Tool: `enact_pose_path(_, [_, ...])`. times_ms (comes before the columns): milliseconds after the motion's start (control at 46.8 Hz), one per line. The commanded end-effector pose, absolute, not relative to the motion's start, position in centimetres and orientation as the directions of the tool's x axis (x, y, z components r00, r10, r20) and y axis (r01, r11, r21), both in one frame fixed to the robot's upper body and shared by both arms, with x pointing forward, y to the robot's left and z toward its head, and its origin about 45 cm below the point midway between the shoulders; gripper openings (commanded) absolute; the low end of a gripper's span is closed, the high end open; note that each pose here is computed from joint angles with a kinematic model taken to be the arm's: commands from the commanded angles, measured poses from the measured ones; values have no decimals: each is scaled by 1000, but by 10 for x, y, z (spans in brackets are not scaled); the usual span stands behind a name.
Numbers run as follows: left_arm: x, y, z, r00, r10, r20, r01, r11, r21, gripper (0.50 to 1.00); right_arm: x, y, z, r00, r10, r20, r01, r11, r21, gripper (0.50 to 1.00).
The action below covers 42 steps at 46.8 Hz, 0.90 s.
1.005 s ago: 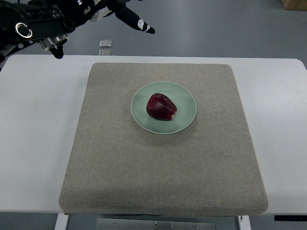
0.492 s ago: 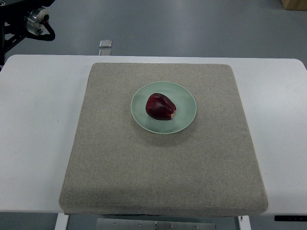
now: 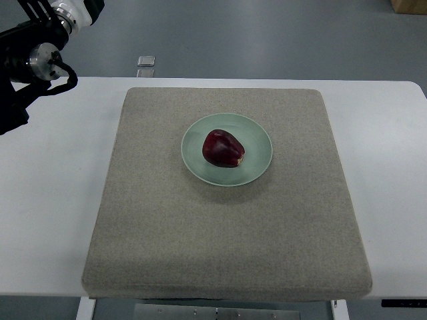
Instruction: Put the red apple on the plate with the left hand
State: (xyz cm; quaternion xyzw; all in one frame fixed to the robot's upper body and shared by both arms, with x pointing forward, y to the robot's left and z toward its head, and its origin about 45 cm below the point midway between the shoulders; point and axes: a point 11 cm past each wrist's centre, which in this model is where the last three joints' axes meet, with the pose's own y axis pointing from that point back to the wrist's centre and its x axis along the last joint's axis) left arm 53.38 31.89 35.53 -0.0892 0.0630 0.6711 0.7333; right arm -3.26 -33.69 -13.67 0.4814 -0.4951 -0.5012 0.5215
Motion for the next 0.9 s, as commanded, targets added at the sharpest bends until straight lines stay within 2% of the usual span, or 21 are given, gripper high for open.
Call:
enact_pose_path(0, [532,335,347,61,969,-239,-998,51,-46,1000,-33,-337,-137,7,-999,34,46,34,998,930])
enact_pose_path(256, [525,350,323,-13,913,-408,-999,-30,-35,1000,-33,-337,-137,7,-999,34,46,34,998,930])
enact_pose_path(449, [524,343,310,-26,867,-497,-998,-49,-32,1000,-33,-337,-137,7,-999,34,46,34,998,930])
enact_pose_path(705, [518,336,289,-44,833,-552,-996,-79,-40,1000,-33,-337,-137,7,-999,34,46,34,998,930])
enact_pose_path(876, [513,345,275,-68,832,-551,-995,-99,-26,1000,-33,-337,-137,7,-999,34,46,34,998,928])
